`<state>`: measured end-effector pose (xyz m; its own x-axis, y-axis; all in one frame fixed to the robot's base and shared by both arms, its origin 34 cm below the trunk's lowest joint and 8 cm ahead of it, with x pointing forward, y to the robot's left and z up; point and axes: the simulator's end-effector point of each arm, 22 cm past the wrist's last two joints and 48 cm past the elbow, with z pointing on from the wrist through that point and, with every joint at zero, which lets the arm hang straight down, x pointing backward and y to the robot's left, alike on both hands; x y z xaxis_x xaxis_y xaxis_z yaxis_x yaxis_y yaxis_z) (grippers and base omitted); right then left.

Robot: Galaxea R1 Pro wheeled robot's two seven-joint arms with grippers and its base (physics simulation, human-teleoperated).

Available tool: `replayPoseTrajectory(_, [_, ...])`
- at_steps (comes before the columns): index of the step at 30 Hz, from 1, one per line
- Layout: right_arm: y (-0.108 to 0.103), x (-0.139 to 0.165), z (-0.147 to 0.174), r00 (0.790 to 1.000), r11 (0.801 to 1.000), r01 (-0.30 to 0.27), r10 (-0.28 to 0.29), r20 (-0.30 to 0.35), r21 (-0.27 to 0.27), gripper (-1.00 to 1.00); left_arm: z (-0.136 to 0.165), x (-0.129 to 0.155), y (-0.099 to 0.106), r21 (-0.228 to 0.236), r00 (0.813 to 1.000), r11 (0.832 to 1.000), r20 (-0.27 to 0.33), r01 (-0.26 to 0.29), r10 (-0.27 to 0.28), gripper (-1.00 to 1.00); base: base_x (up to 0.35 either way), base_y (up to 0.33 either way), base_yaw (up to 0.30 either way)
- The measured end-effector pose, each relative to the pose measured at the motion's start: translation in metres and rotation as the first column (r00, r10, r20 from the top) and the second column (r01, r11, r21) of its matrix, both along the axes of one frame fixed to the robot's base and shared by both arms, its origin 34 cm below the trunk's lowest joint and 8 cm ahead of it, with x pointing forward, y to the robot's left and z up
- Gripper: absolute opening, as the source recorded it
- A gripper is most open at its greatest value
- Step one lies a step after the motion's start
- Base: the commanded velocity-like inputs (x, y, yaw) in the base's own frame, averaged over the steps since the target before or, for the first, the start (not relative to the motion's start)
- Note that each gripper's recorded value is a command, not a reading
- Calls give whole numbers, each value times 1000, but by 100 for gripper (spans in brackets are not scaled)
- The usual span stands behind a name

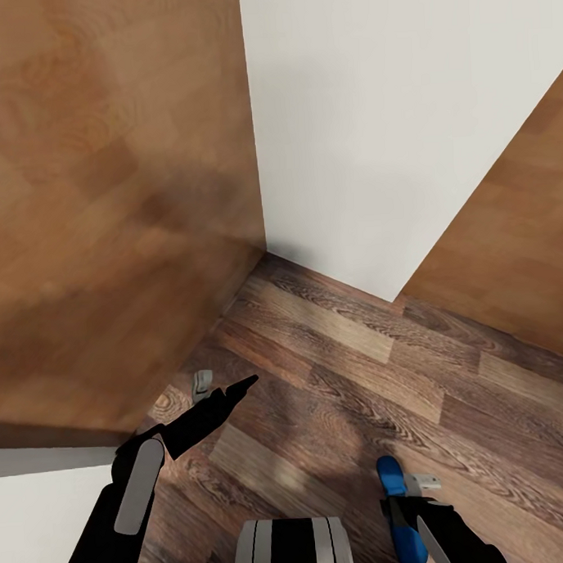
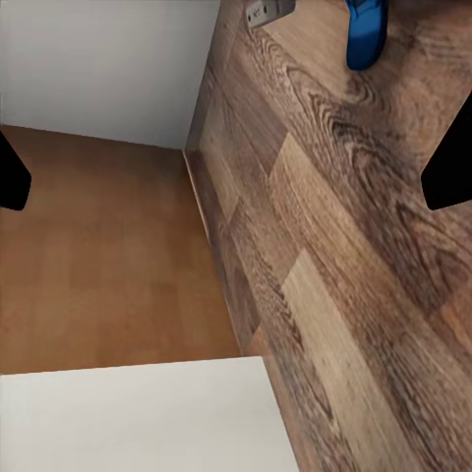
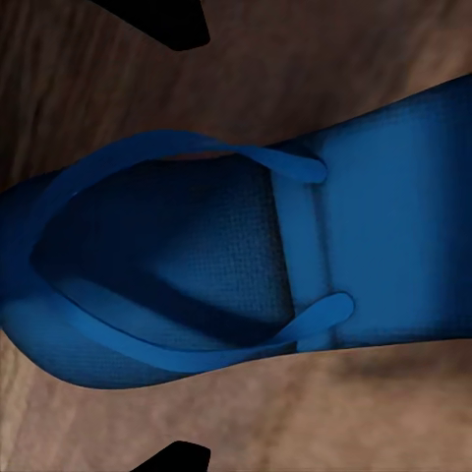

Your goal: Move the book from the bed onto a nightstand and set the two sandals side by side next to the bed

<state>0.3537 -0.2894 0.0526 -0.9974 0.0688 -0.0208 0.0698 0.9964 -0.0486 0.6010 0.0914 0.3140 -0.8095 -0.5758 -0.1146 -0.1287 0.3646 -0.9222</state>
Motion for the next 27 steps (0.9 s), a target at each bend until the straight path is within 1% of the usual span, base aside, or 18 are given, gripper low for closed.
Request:
replayPoseTrajectory(13, [0, 0, 0, 1000, 1000, 0, 0, 0, 0, 100, 0, 0, 0, 0, 1000, 1000, 0, 0, 0, 100, 0, 0, 0])
replayPoseTrajectory(20, [0, -13, -8, 1000, 1000, 0, 0, -29, 0, 100, -15, -5, 0, 0, 1000, 1000, -29, 1, -1, 100, 0, 0, 0])
replayPoseTrajectory(27, [0, -13, -8, 1000, 1000, 0, 0, -28, 0, 100, -15, -5, 0, 0, 1000, 1000, -29, 1, -1, 100, 0, 0, 0])
